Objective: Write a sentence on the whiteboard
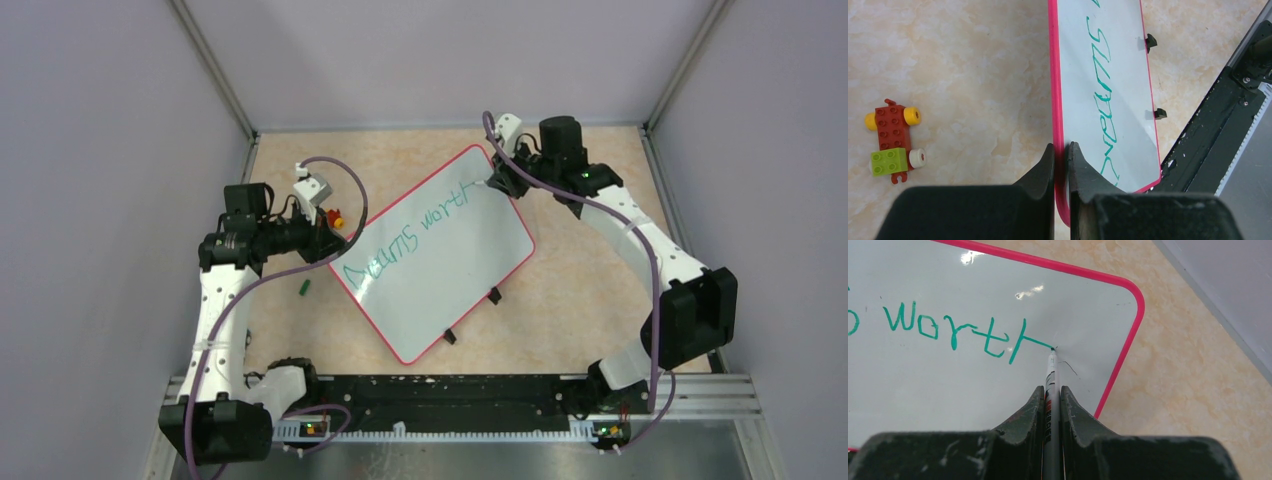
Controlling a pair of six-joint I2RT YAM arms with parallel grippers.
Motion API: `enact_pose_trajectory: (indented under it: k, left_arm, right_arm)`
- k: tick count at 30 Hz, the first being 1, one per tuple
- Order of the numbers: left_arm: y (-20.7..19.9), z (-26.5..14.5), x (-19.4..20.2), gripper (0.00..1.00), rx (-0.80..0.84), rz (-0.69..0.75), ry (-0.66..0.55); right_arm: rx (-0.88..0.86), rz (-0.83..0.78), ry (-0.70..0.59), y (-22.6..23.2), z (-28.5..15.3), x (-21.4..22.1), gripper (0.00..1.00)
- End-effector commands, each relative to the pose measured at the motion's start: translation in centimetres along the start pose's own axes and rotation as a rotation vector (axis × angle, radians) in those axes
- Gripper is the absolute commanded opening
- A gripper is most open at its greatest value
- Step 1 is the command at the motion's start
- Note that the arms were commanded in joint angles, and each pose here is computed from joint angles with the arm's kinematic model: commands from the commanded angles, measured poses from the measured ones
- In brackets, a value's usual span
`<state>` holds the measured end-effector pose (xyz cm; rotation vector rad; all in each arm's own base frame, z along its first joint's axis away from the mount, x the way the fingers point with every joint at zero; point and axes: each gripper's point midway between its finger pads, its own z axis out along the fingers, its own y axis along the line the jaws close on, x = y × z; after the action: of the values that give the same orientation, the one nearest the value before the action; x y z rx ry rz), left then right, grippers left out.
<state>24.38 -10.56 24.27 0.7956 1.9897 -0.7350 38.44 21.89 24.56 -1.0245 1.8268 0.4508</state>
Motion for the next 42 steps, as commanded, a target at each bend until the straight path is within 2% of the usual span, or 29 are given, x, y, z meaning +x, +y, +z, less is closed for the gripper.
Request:
enact_pose_trajectory:
  k: [1, 12, 17, 22, 28, 42]
  left_arm:
    - [-0.3, 0.4, 0.3, 0.0, 0.021, 0.029, 0.006]
    - [-0.4, 0.3, 0.1, 0.0, 0.023, 0.035, 0.0]
    - [-0.5, 0.3, 0.0, 0.01, 0.021, 0.03, -0.005]
    - [-1.0, 0.1, -1.1, 0.26, 0.05, 0.008, -0.028]
    - [-1.4, 0.1, -1.8, 0.35, 0.083, -0.011, -0.042]
    - [-2.5, 0.9, -2.2, 0.51, 0.202, -0.069, -0.073]
  right_arm:
    - [-0.026, -0.02, -0.013, 0.6, -0.6, -0.2, 0.0]
    - [-0.046, -0.027, 0.031, 1.7, -1.6, 1.5, 0.0]
    - [-0.069, -0.037, 0.009, 2.4, -2.7, 0.0, 0.0]
    - [-0.201, -0.062, -0.035, 5.9, -4.9, -2.7, 0.0]
    - [-0.333, -0.09, -0.029, 10.5, -5.8, -2.4, 0.0]
    - [-0.616, 0.021, -0.058, 20.7, -4.6, -1.6, 0.0]
